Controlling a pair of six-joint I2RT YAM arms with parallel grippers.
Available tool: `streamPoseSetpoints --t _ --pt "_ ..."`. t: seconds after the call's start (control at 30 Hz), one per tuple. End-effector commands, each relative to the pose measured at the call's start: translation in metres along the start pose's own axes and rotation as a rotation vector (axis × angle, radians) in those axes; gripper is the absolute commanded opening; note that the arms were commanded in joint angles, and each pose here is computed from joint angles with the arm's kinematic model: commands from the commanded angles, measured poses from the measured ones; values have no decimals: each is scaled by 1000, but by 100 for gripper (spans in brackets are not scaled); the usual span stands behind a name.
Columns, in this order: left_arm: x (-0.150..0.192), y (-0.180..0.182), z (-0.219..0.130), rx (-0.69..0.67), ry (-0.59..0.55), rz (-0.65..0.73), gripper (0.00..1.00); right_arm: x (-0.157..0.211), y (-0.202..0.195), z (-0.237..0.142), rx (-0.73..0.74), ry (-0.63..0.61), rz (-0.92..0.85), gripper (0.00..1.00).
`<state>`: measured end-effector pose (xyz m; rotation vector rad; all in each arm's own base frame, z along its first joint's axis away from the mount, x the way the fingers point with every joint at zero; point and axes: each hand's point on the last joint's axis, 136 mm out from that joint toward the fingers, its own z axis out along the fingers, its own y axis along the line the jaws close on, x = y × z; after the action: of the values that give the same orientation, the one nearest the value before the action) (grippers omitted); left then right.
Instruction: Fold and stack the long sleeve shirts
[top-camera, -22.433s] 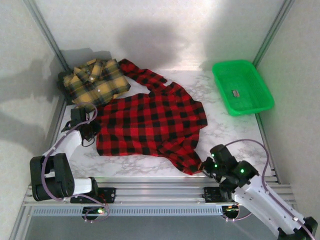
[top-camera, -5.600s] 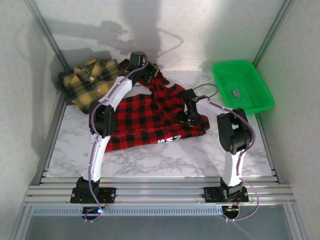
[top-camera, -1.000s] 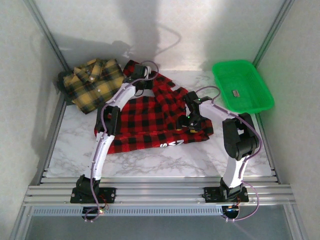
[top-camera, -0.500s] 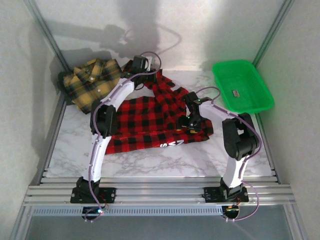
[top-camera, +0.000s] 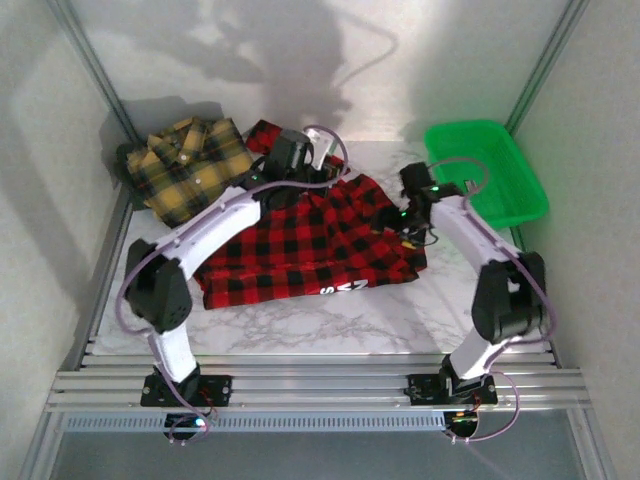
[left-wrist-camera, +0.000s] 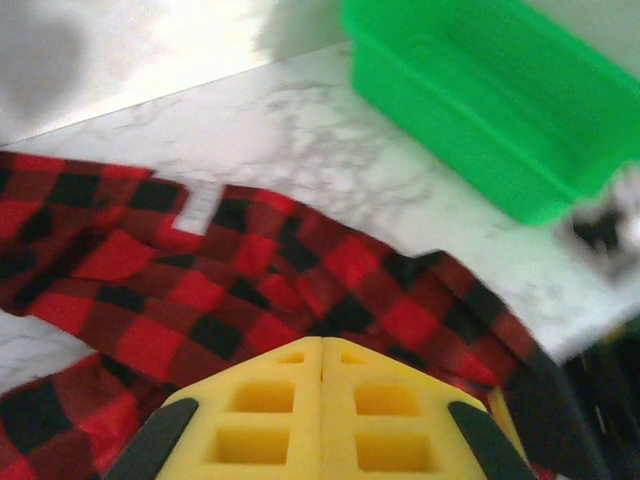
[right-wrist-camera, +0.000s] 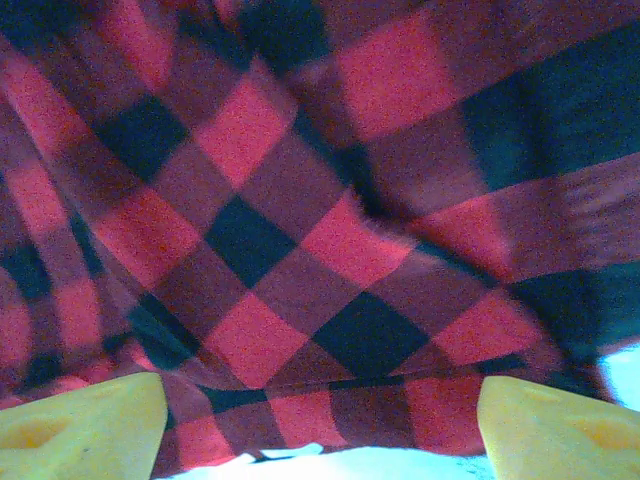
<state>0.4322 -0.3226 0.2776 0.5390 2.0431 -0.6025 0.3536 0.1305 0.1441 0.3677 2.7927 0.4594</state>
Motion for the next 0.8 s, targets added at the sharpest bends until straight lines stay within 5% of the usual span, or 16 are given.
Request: streamPoseSetpoints --t 0.0,0.1,0.17,0.3,0.57,0.77 --pt "20 -9 -21 -47 8 -17 0 -19 -18 -46 8 -105 77 86" --pt "29 16 -28 -70 -24 -135 5 -23 -23 -41 -4 -68 73 86" --pt "31 44 -20 -108 -2 -190 28 -21 -20 -32 -19 -37 69 86" --pt "31 103 20 -258 126 -131 52 -13 -14 -17 -77 -12 70 87" --pt "42 199 104 -375 264 -94 58 24 9 1 -121 100 -58 88" --pt "43 232 134 -388 199 -83 63 45 18 20 -130 193 -85 87"
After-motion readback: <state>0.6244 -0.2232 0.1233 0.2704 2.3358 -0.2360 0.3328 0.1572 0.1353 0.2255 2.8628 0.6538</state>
